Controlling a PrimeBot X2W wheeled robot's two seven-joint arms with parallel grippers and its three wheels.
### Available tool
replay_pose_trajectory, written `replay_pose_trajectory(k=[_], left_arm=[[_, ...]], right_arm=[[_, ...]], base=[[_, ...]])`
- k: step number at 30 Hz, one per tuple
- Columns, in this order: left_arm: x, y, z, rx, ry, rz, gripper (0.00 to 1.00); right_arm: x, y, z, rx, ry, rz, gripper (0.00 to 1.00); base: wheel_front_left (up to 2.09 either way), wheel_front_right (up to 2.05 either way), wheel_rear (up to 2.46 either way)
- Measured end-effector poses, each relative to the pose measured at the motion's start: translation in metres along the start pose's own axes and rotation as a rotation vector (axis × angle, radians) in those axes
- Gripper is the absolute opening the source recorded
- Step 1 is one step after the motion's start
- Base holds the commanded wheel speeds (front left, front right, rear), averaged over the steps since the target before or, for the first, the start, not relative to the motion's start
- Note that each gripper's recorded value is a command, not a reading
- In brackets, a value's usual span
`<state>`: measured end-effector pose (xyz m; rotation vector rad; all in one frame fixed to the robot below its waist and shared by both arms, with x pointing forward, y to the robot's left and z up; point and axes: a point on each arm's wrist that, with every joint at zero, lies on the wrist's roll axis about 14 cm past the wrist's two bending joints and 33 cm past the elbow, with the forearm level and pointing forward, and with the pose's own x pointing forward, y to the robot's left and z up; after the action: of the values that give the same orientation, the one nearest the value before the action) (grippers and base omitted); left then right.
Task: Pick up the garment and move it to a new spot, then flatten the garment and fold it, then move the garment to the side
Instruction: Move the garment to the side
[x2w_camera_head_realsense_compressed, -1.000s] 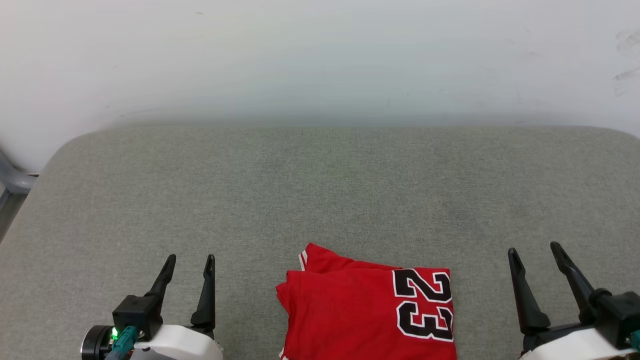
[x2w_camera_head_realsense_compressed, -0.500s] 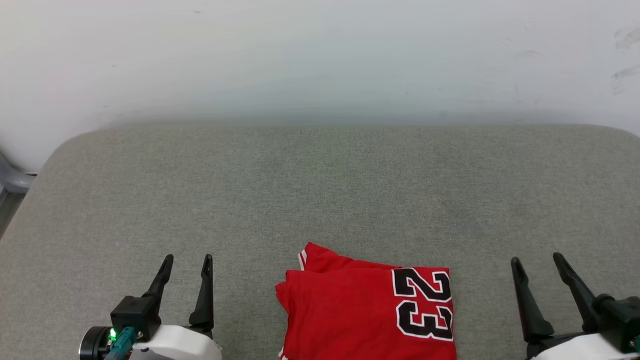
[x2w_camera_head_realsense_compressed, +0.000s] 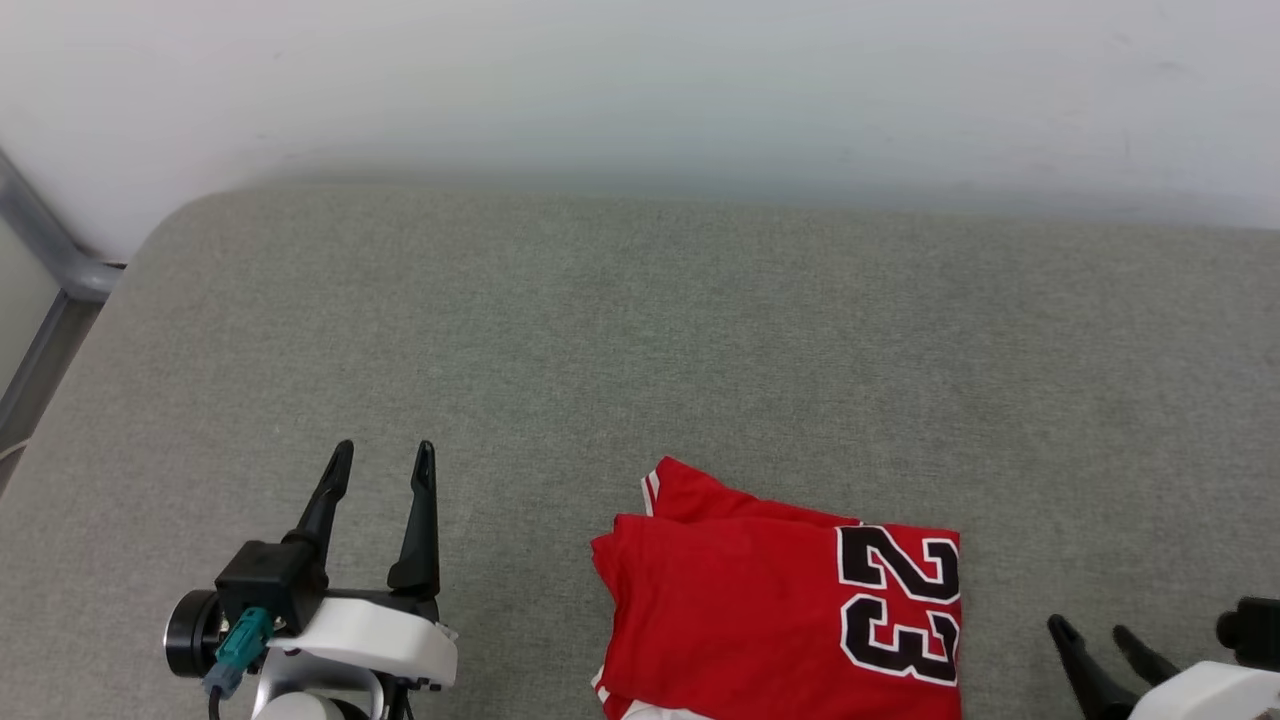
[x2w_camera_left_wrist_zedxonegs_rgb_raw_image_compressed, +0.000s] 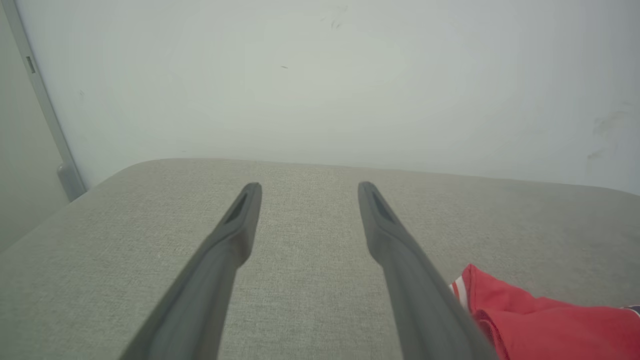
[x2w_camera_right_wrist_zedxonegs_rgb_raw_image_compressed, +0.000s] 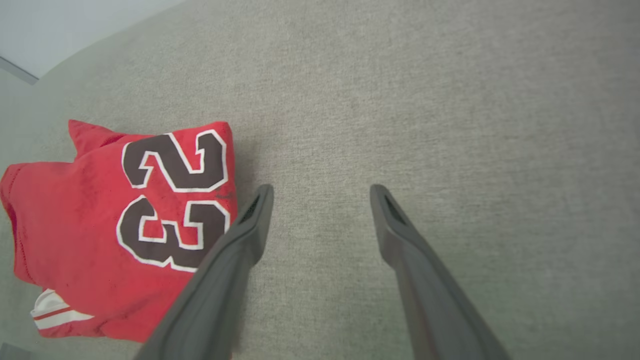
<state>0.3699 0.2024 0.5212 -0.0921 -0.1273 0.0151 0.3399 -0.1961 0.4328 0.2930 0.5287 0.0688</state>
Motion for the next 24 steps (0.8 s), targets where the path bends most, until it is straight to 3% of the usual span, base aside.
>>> replay_pose_trajectory(k=[8, 18, 19, 20, 21, 24], left_arm=[[0.006, 0.013, 0.0, 0.004, 0.0, 0.034, 1.0], [0.008, 0.026, -0.011, 0.011, 0.031, 0.072, 1.0], [0.008, 0.026, -0.012, 0.012, 0.033, 0.071, 1.0], [0.008, 0.026, -0.012, 0.014, 0.035, 0.071, 1.0], [0.008, 0.025, -0.012, 0.014, 0.036, 0.07, 1.0], [0.009, 0.024, -0.011, 0.011, 0.032, 0.064, 1.0]], right_arm=[[0.033, 0.053, -0.047, 0.033, 0.283, 0.199, 1.0], [0.05, 0.076, -0.094, 0.087, 0.546, 0.289, 1.0], [0.05, 0.078, -0.094, 0.09, 0.555, 0.294, 0.44], [0.051, 0.079, -0.095, 0.096, 0.559, 0.298, 0.05], [0.051, 0.079, -0.096, 0.101, 0.563, 0.3, 0.0], [0.048, 0.084, -0.096, 0.107, 0.566, 0.315, 0.0]], base=[[0.0, 0.0, 0.0], [0.0, 0.0, 0.0], [0.0, 0.0, 0.0], [0.0, 0.0, 0.0], [0.0, 0.0, 0.0], [0.0, 0.0, 0.0]])
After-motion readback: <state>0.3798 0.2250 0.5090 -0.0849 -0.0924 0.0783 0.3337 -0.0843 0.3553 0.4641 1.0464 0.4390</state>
